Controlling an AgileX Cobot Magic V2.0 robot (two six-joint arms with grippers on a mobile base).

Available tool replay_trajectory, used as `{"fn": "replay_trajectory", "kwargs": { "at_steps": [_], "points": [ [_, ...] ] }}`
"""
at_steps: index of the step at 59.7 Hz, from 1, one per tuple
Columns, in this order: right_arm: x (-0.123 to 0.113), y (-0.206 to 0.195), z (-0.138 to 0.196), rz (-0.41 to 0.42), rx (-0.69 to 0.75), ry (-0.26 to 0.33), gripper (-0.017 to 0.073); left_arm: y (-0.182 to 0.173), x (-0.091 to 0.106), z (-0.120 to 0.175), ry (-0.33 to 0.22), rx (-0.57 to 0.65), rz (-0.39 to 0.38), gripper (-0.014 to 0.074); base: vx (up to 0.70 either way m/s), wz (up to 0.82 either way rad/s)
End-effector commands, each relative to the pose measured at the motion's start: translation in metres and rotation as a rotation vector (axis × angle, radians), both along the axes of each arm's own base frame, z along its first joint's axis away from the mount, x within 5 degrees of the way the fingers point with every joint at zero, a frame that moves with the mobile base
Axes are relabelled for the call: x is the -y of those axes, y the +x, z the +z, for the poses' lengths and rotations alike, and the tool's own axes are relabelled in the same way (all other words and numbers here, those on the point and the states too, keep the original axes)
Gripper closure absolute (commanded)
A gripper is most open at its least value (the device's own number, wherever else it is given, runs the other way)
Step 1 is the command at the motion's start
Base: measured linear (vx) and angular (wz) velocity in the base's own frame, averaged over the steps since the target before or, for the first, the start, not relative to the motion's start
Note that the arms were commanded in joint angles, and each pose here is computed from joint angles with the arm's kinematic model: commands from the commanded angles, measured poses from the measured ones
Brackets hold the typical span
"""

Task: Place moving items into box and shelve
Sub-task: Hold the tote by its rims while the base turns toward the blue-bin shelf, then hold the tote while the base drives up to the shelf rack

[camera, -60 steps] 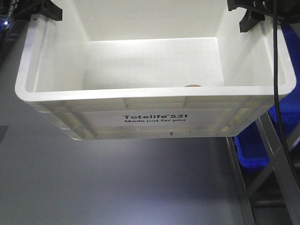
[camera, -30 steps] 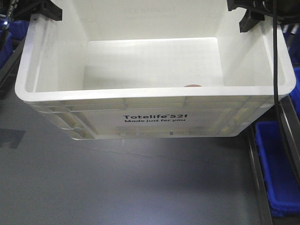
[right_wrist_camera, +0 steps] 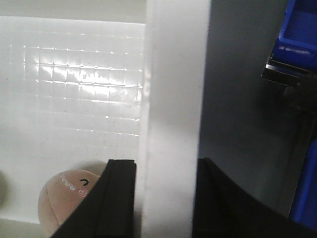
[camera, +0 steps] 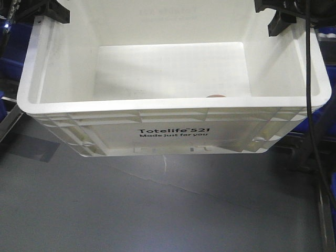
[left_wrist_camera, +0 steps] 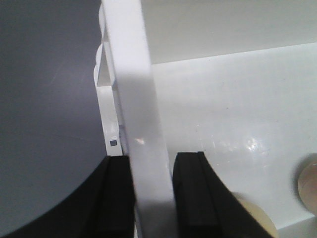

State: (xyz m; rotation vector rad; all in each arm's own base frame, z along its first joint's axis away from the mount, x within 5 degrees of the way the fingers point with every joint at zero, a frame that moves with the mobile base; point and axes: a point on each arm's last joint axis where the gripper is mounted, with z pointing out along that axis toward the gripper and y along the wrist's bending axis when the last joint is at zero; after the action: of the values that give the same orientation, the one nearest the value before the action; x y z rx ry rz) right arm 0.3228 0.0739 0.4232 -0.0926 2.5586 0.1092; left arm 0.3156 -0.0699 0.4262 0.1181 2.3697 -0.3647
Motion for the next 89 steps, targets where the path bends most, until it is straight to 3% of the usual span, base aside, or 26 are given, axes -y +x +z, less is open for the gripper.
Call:
{"fn": "replay_trajectory", "kwargs": {
  "at_steps": [1, 89],
  "points": [
    [0.0143, -0.017, 0.0311, -0.026, 0.116, -0.044, 0.0564, -0.0105, -0.0075, 0.0376, -0.004, 0.216, 0.032, 0.0594, 0.14, 0.33],
    [0.0143, -0.017, 0.0311, -0.026, 0.116, -0.044, 0.0564, -0.0105, -0.0075, 0.0376, -0.004, 0.216, 0.032, 0.0594, 0.09, 0.33]
  ]
}}
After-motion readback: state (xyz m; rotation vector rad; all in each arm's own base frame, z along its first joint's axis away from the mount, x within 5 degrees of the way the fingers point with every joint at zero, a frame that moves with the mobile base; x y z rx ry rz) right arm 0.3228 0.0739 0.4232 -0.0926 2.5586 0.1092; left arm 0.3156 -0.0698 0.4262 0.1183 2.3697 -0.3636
